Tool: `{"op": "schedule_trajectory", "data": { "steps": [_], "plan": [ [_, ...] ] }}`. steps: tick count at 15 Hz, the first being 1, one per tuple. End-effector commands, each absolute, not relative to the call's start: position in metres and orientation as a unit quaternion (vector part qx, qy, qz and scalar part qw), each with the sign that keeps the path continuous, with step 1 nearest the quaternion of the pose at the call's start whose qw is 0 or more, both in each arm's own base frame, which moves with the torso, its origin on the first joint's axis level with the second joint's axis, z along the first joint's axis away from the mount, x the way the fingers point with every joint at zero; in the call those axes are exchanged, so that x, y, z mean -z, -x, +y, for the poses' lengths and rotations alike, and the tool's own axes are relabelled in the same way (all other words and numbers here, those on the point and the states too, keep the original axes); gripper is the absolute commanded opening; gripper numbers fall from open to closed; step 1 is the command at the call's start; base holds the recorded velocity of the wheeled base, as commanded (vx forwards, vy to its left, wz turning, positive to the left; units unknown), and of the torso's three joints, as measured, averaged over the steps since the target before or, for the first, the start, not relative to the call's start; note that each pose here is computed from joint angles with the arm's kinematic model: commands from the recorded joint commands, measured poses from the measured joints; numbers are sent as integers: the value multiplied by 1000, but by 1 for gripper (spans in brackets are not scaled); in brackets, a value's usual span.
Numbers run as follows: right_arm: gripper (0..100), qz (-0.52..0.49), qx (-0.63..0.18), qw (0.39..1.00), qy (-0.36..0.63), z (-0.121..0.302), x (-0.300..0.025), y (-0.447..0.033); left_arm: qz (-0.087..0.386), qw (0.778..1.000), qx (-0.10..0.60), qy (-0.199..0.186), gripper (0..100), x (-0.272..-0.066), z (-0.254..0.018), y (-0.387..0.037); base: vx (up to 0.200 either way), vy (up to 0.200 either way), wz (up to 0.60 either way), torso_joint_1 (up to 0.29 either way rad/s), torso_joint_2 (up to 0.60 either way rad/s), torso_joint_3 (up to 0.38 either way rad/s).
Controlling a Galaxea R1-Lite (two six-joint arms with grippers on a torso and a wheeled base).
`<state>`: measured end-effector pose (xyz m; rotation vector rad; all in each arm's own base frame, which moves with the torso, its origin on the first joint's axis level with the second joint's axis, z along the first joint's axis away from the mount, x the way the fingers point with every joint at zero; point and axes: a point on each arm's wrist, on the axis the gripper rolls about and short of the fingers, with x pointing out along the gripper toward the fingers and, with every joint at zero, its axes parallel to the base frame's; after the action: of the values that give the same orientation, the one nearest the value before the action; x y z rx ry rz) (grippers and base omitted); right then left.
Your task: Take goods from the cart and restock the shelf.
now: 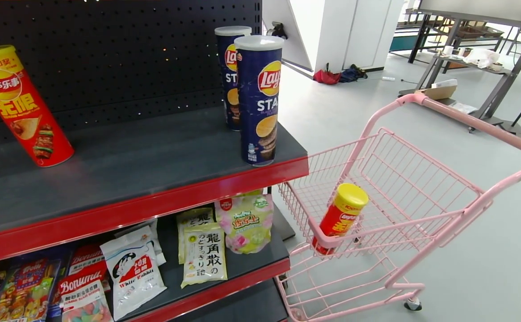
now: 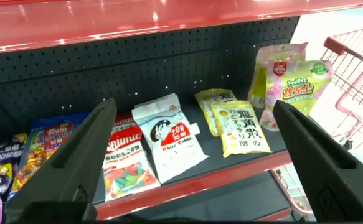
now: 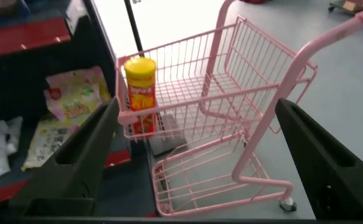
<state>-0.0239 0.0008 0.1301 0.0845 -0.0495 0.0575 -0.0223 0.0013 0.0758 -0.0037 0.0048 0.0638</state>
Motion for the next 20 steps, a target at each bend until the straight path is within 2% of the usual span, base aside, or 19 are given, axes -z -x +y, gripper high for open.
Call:
{"op": "schedule_trajectory", "data": {
  "steps": [1, 2, 5, 7, 11, 20],
  "plan": [
    [100, 78, -76, 988, -106, 7, -247, -86, 2, 999, -32, 2, 100, -76, 1, 22, 0, 0, 0, 0, 0, 0],
    [100, 122, -74, 984, -106, 10, -222, -115, 2, 999, -32, 2, 100, -76, 1, 22, 0, 0, 0, 0, 0, 0],
    [100, 144, -87, 980, -105, 21, -150, -194, 1, 999, -32, 2, 100, -76, 1, 22, 0, 0, 0, 0, 0, 0],
    [100, 149, -98, 979, -101, 29, -122, -223, 1, 999, -32, 2, 100, -76, 1, 22, 0, 0, 0, 0, 0, 0],
    [100, 165, -152, 971, -89, 59, -103, -237, 1, 999, -32, 1, 100, -76, 1, 22, 0, 0, 0, 0, 0, 0],
    [100, 186, -173, 964, -82, 80, -72, -259, 1, 999, -32, 1, 100, -76, 1, 22, 0, 0, 0, 0, 0, 0]
  ]
}}
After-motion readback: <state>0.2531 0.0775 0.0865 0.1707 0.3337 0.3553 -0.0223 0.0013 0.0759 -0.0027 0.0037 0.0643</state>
